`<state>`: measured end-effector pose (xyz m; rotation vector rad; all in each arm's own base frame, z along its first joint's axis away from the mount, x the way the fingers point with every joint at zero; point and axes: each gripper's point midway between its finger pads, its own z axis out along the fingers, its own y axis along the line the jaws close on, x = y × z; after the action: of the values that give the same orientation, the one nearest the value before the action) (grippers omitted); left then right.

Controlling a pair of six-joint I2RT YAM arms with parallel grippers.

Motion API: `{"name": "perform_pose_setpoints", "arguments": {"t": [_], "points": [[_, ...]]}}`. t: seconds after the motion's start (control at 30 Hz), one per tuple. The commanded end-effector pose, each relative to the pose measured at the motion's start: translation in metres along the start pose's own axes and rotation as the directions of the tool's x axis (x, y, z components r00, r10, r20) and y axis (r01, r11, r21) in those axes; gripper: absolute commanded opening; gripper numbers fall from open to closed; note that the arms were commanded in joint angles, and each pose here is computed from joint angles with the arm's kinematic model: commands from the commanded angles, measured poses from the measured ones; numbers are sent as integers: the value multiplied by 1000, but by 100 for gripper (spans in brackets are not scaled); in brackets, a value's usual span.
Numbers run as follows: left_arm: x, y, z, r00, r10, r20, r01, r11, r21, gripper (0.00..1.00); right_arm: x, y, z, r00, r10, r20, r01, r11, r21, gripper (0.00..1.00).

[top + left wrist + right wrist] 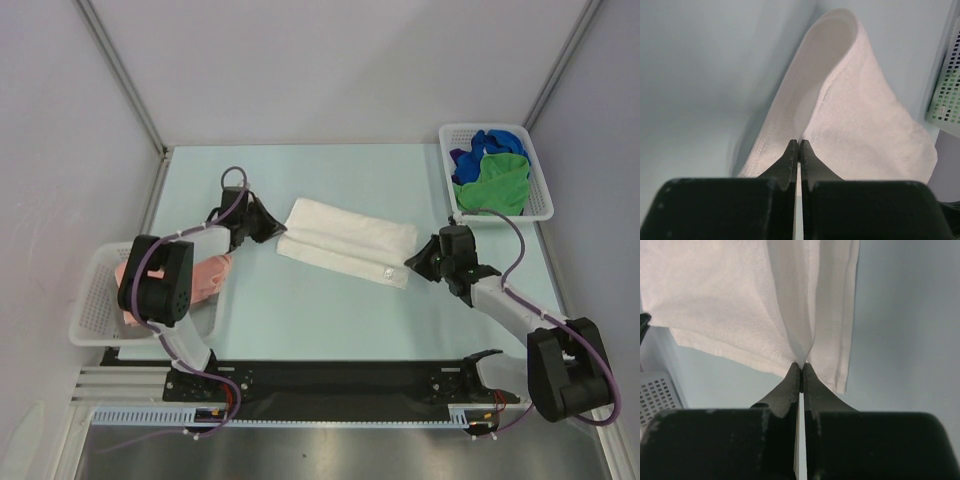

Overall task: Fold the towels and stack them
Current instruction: Fold the towel

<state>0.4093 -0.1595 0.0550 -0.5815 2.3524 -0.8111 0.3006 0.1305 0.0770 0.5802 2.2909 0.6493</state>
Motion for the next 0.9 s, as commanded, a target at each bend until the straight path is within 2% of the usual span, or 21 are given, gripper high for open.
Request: {"name": "perform_pose_setpoints", "arguments": {"t": [0.0, 0.43, 0.87], "points": [[-19, -17, -20, 995, 33, 93, -39, 997, 62, 0, -9, 13, -2, 998, 4, 62, -1, 999, -54, 0], [-7, -13, -50, 990, 63, 125, -71, 996, 60, 0, 7, 9, -5, 999, -4, 50, 7, 999, -50, 0], [23, 21, -36, 997, 29, 71, -30, 999, 20, 0, 42, -4, -4, 1000, -11, 6, 12, 999, -45, 0]]}}
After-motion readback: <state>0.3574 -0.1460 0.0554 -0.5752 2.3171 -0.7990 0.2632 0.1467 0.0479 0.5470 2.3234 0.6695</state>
